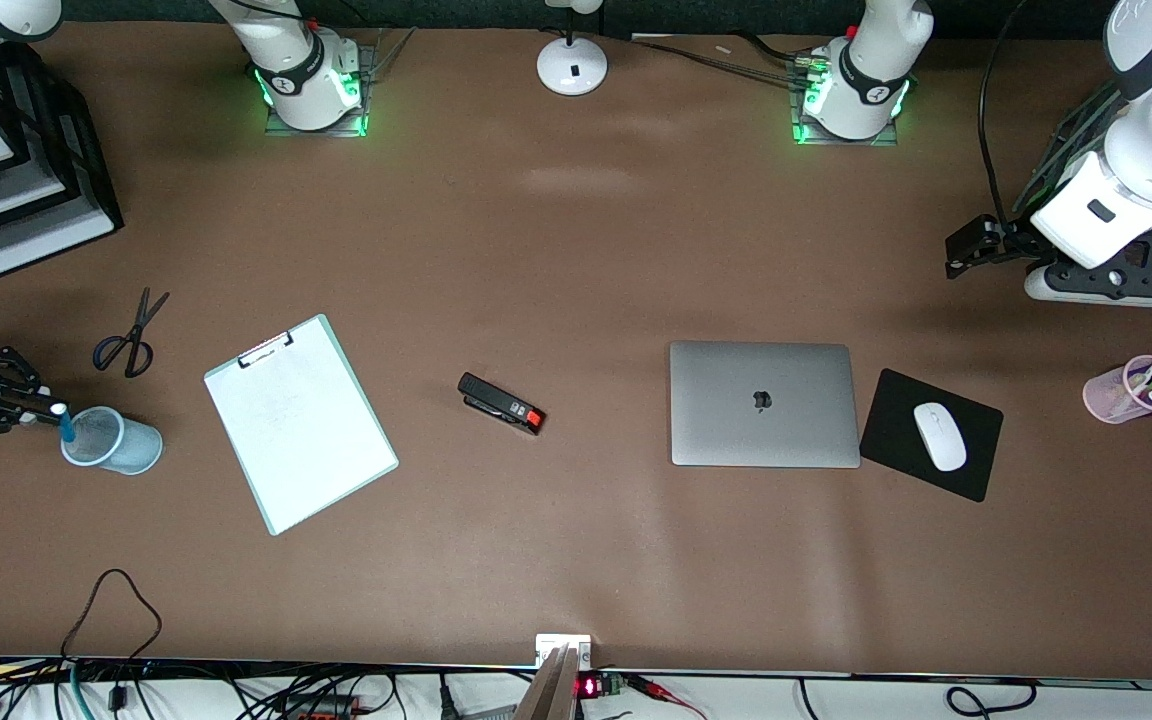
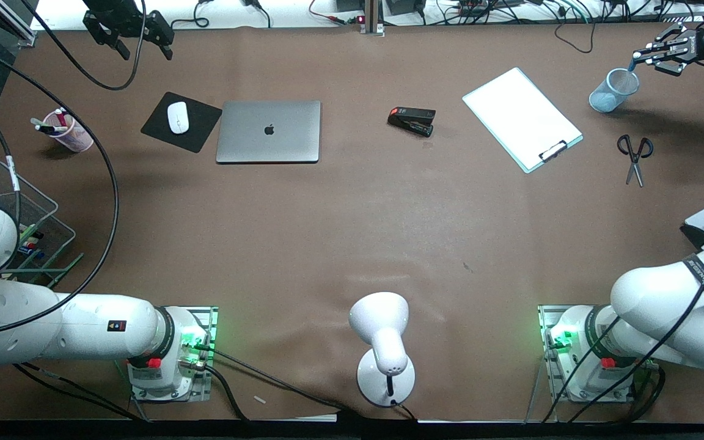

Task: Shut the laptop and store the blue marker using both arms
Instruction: 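Lower the blue marker into the light-blue cup and open the right gripper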

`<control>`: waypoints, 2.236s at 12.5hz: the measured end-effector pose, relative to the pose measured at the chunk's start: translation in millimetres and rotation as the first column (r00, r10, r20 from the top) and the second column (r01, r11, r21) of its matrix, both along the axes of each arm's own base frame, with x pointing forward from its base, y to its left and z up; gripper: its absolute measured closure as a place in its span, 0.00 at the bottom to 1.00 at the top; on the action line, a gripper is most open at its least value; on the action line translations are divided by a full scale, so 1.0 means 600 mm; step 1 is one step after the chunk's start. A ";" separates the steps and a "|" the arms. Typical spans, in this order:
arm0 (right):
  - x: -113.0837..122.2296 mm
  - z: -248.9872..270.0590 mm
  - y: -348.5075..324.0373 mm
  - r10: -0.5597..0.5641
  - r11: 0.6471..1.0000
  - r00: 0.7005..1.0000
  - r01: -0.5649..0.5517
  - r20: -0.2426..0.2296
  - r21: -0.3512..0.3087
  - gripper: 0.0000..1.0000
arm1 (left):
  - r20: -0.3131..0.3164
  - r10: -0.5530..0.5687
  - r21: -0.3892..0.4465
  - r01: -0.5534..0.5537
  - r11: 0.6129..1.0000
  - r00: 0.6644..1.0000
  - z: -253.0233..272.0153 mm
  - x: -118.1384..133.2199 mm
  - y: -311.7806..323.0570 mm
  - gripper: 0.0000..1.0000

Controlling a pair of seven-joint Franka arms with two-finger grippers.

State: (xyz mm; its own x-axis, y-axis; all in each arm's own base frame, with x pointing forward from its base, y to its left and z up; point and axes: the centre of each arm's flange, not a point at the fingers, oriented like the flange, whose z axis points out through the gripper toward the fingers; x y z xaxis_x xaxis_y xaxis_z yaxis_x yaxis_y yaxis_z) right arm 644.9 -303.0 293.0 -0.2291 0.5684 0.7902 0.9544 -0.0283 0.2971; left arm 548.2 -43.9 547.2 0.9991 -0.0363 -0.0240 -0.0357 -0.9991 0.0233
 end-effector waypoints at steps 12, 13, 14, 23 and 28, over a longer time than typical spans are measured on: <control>0.002 -0.035 0.016 0.043 0.999 0.999 -0.043 -0.024 -0.017 0.82 | 0.006 -0.017 -0.001 0.017 1.000 1.000 0.004 0.003 0.003 0.00; 0.002 -0.043 0.016 0.045 0.999 0.999 -0.045 -0.026 -0.015 0.82 | 0.006 -0.017 -0.001 0.017 1.000 1.000 0.004 0.003 0.003 0.00; 0.001 -0.051 0.016 0.045 0.999 0.999 -0.045 -0.028 -0.014 0.82 | 0.005 -0.016 -0.001 0.017 1.000 1.000 0.004 0.003 0.003 0.00; 0.007 -0.074 0.003 0.023 0.998 1.000 -0.022 0.014 -0.061 0.82 | -0.001 -0.018 -0.001 0.018 1.000 1.000 0.003 0.002 0.003 0.00; 0.004 -0.106 0.004 0.022 0.998 1.000 -0.022 -0.005 -0.052 0.82 | -0.001 -0.017 -0.001 0.017 1.000 1.000 0.003 0.002 0.003 0.00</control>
State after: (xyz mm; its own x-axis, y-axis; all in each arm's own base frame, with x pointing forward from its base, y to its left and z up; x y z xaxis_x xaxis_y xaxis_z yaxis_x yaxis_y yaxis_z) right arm 647.3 -300.8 229.6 -0.2387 0.6036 0.7607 0.9559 0.0078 0.2937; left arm 549.2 -41.9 549.2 0.9983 -0.0531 -0.0247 -0.0525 -0.9983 0.0238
